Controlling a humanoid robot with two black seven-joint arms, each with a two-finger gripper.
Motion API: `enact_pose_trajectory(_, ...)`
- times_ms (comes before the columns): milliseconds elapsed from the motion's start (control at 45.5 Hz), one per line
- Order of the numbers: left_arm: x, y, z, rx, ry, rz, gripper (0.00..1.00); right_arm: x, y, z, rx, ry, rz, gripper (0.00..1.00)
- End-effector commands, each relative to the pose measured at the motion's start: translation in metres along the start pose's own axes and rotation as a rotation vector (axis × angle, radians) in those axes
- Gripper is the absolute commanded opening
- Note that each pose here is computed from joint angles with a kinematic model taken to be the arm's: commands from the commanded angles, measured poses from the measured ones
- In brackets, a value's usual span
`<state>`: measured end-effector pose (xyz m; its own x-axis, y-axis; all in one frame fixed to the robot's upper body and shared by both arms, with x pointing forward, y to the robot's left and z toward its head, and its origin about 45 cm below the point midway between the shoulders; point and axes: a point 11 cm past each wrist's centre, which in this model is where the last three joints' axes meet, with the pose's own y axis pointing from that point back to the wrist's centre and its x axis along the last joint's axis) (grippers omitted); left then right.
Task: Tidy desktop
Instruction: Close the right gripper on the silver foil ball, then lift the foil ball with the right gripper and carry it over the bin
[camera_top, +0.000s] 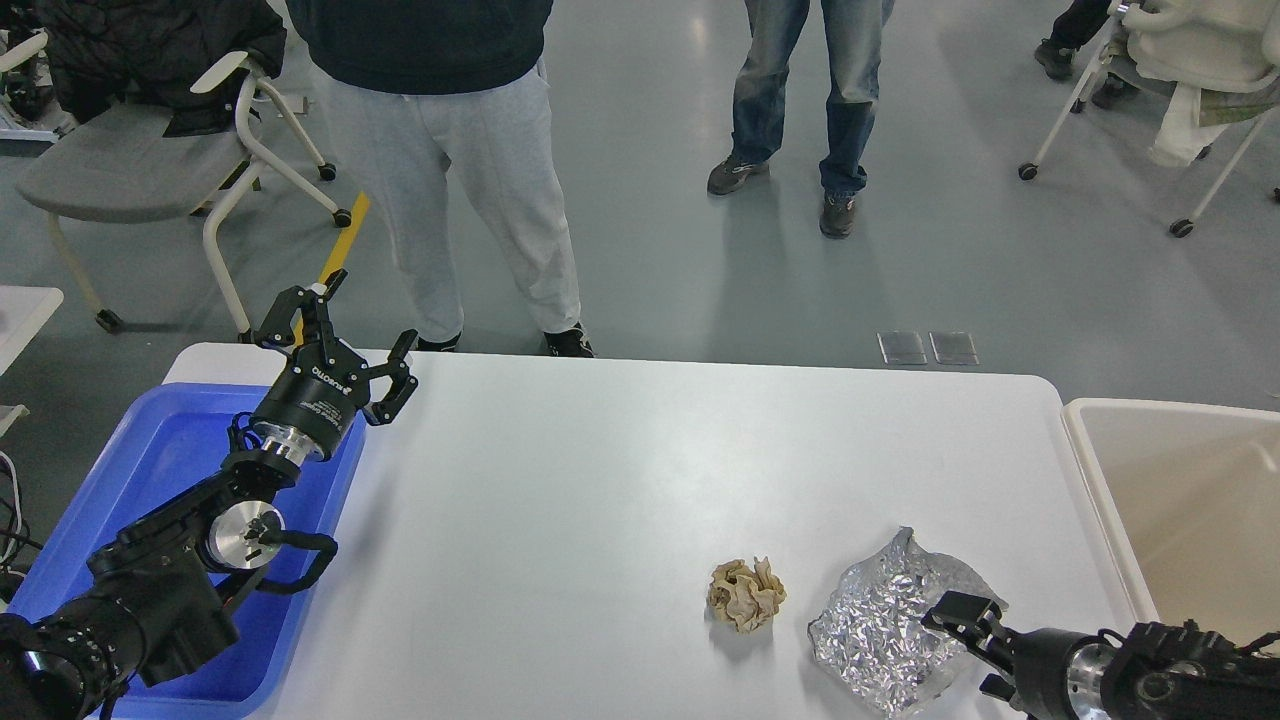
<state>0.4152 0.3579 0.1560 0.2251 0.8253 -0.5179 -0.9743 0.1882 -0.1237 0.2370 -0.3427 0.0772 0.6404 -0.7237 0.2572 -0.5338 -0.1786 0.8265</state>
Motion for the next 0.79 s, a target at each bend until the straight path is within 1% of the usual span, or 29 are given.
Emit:
enact_pose_trajectory(0, 0.000, 0.000, 0.000, 0.000, 0.000, 0.000, 1.00, -0.002, -0.005, 0.000, 0.020, 0.022, 0.002, 0.80)
enact_pose_trajectory(88, 0.000, 0.000, 0.000, 0.000, 0.001, 0.001, 1.00, -0.005, -0.005, 0.003, 0.017, 0.040, -0.004, 0.78)
enact_pose_trajectory(176, 0.000, 0.000, 0.000, 0.000, 0.001, 0.001, 1.00, -0.008, -0.007, 0.002, 0.026, 0.052, -0.012, 0.73)
enact_pose_trajectory(242, 0.000, 0.000, 0.000, -0.001, 0.000, 0.000, 1.00, -0.009, -0.008, 0.001, 0.032, 0.056, -0.012, 0.64)
enact_pose_trajectory(330, 0.000, 0.000, 0.000, 0.000, 0.000, 0.000, 1.00, -0.009, -0.008, 0.002, 0.032, 0.060, -0.009, 0.55)
enact_pose_trajectory(396, 0.000, 0.000, 0.000, 0.000, 0.000, 0.000, 1.00, -0.010, -0.008, 0.003, 0.032, 0.065, -0.007, 0.54)
enact_pose_trajectory(484, 0.000, 0.000, 0.000, 0.000, 0.000, 0.000, 1.00, -0.010, -0.008, 0.003, 0.032, 0.067, -0.006, 0.48)
enact_pose_trajectory(506, 0.000, 0.000, 0.000, -0.002, 0.001, 0.001, 1.00, -0.010, -0.008, 0.003, 0.032, 0.065, -0.006, 0.45)
enact_pose_trajectory(528, 0.000, 0.000, 0.000, 0.000, 0.000, 0.000, 1.00, -0.009, -0.008, 0.003, 0.031, 0.065, -0.005, 0.38)
enact_pose_trajectory(550, 0.000, 0.000, 0.000, -0.001, 0.000, 0.000, 1.00, -0.009, -0.008, 0.003, 0.031, 0.065, -0.005, 0.26)
enact_pose_trajectory(572, 0.000, 0.000, 0.000, 0.000, 0.001, 0.001, 1.00, -0.009, -0.008, 0.003, 0.031, 0.065, -0.005, 0.16)
enact_pose_trajectory(616, 0.000, 0.000, 0.000, 0.000, 0.001, 0.001, 1.00, -0.010, -0.008, 0.005, 0.026, 0.069, -0.007, 0.01)
enact_pose_trajectory(770, 0.000, 0.000, 0.000, 0.000, 0.001, 0.001, 1.00, -0.011, -0.006, 0.011, 0.009, 0.076, -0.011, 0.00)
